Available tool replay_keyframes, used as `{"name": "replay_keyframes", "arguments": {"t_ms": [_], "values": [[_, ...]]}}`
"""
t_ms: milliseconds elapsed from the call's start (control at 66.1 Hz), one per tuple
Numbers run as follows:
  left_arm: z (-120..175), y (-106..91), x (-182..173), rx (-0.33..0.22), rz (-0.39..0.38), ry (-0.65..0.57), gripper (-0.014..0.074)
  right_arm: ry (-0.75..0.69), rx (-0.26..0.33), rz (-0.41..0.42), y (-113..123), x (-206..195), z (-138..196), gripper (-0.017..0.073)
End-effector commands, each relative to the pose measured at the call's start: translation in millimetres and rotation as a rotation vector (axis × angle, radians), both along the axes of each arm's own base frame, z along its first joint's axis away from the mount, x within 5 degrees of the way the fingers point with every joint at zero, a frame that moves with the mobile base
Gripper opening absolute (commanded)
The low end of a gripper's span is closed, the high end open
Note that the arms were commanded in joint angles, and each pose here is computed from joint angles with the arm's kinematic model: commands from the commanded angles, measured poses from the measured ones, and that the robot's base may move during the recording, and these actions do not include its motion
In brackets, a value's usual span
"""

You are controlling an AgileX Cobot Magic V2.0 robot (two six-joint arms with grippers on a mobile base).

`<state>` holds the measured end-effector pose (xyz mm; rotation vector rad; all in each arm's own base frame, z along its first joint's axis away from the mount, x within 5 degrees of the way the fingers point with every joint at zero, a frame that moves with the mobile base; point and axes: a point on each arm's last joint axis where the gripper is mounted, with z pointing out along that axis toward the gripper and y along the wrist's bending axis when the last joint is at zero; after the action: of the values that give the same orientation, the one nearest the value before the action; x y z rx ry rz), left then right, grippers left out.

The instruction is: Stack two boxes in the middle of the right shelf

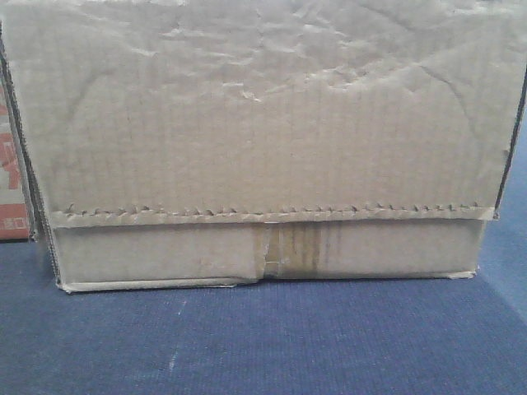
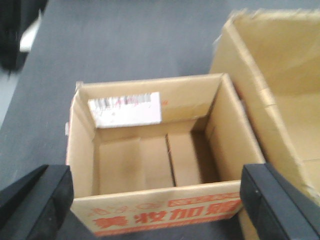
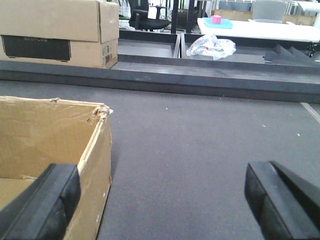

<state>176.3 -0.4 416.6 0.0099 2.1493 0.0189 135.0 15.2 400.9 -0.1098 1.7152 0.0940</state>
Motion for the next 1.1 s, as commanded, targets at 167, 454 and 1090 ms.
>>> {"name": "replay_keyframes", "arguments": {"t_ms": [167, 454, 1090], "values": [[12, 28.6, 69, 0.051, 0.04, 0.206, 0.058, -0.003, -0.007, 0.023, 3, 0, 2, 0.057], [-31, 65.5, 132, 0.078, -0.005, 0.461, 0.058, -0.003, -0.009, 0.038, 5, 0, 2, 0.057], [-106, 78.5, 186, 0.046, -0.016, 0.632, 0.058, 0.002, -0.01, 0.038, 5, 0, 2, 0.057]]}}
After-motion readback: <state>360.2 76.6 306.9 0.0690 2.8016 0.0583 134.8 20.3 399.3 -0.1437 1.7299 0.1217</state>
